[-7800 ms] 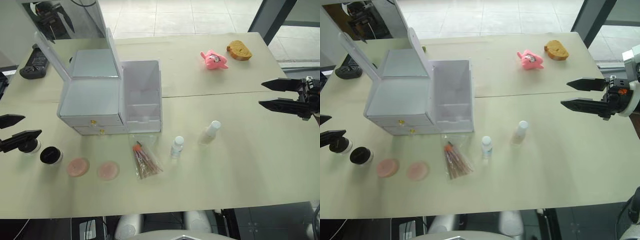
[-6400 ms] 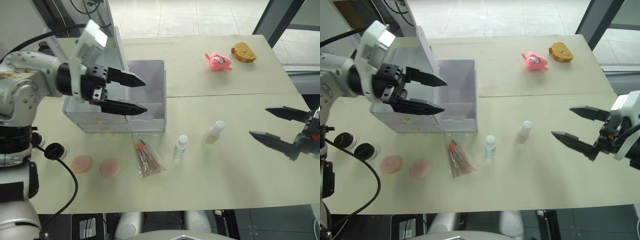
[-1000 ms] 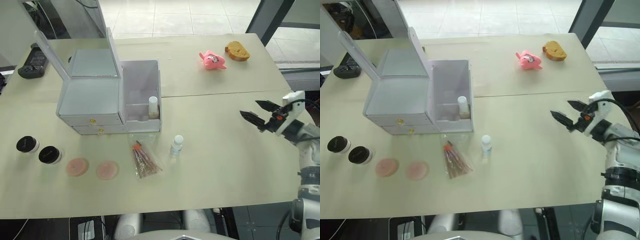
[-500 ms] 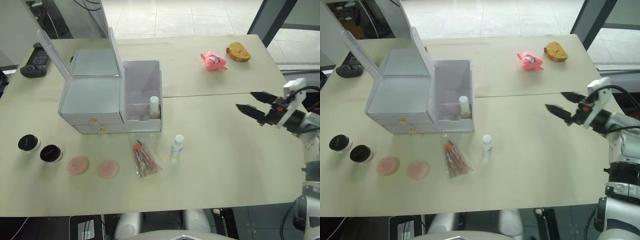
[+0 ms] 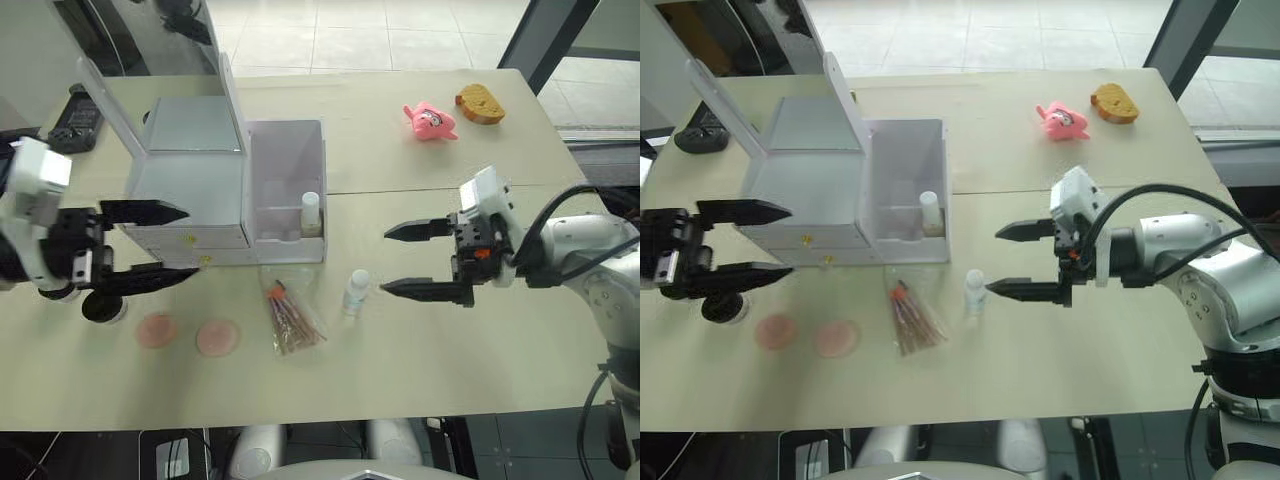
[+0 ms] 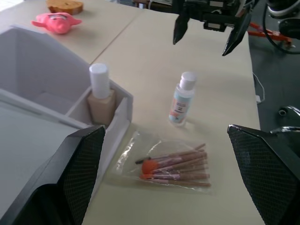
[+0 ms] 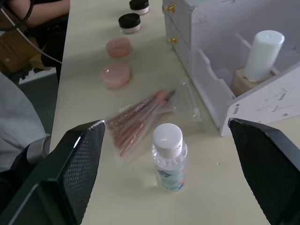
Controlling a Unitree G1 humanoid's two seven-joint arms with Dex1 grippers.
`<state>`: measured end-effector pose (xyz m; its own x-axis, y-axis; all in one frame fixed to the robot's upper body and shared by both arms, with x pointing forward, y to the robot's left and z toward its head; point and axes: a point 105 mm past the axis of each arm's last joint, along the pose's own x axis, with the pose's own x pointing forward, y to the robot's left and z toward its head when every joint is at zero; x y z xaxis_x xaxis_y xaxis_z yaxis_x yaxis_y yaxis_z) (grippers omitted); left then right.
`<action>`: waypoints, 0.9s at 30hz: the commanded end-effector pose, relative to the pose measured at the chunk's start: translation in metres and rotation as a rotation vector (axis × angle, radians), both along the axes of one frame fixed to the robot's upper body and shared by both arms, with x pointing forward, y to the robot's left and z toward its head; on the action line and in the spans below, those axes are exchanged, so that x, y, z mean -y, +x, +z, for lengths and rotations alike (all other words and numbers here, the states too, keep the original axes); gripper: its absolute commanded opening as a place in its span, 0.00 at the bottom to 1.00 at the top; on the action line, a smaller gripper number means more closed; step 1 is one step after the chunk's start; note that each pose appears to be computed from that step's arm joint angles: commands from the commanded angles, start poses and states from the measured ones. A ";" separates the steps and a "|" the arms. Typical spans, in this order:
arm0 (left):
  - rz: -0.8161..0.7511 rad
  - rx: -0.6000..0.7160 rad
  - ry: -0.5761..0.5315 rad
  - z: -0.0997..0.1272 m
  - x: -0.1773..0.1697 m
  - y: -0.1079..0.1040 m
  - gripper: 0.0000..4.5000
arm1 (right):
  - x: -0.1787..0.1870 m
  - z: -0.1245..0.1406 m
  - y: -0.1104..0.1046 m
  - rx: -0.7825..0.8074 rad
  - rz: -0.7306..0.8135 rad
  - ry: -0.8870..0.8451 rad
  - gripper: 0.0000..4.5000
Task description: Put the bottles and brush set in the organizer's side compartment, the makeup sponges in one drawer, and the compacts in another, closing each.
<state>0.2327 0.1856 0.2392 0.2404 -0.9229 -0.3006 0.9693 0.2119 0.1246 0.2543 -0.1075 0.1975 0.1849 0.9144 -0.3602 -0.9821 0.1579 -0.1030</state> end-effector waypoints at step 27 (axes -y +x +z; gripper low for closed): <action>-0.116 0.013 0.113 -0.013 0.032 0.007 1.00 | -0.019 -0.029 0.012 0.068 -0.022 0.011 0.31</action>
<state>0.2393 0.1484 0.2189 0.1144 -0.9110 -0.3963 0.9898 0.0705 0.1236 0.2663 -0.0903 0.1618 0.2210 0.9043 -0.3654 -0.9743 0.1878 -0.1245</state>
